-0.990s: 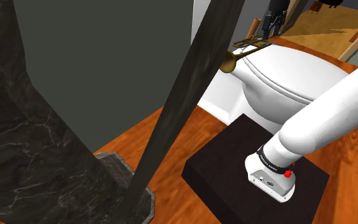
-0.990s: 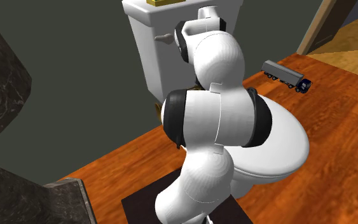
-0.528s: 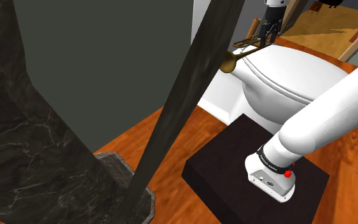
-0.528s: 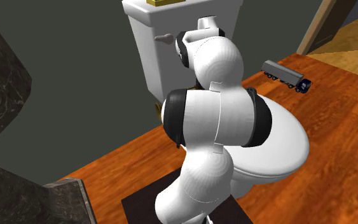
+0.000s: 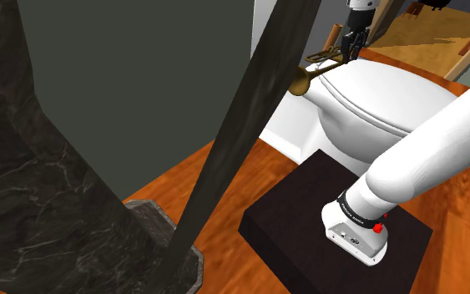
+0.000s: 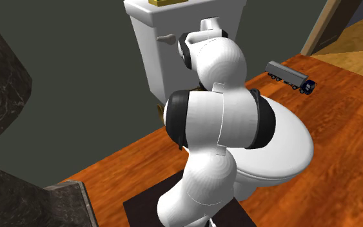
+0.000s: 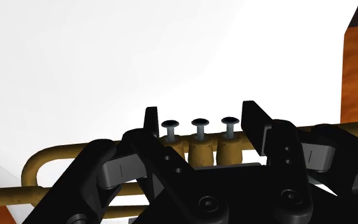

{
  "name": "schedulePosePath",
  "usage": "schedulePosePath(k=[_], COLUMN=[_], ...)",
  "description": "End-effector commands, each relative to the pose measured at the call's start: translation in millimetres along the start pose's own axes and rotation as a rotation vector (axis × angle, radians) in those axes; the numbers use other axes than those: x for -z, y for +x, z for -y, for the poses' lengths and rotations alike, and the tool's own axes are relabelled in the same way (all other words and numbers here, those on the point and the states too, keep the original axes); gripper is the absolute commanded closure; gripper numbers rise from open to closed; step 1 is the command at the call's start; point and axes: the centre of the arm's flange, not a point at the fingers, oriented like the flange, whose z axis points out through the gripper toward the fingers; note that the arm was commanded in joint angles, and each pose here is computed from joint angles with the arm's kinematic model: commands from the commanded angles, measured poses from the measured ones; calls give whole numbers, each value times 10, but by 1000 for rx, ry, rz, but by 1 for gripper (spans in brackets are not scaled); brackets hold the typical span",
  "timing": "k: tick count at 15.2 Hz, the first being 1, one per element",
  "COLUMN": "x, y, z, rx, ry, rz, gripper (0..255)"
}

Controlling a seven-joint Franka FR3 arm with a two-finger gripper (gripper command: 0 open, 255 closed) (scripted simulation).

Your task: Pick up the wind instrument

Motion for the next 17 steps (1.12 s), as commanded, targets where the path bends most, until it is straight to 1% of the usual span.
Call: schedulePosePath(k=[1,3,17], x=[-7,-4,713], y=[6,4,-172], z=[3,1,-36], rx=[1,0,0], ry=[0,0,0], rz=[1,1,1], gripper=[255,255,255])
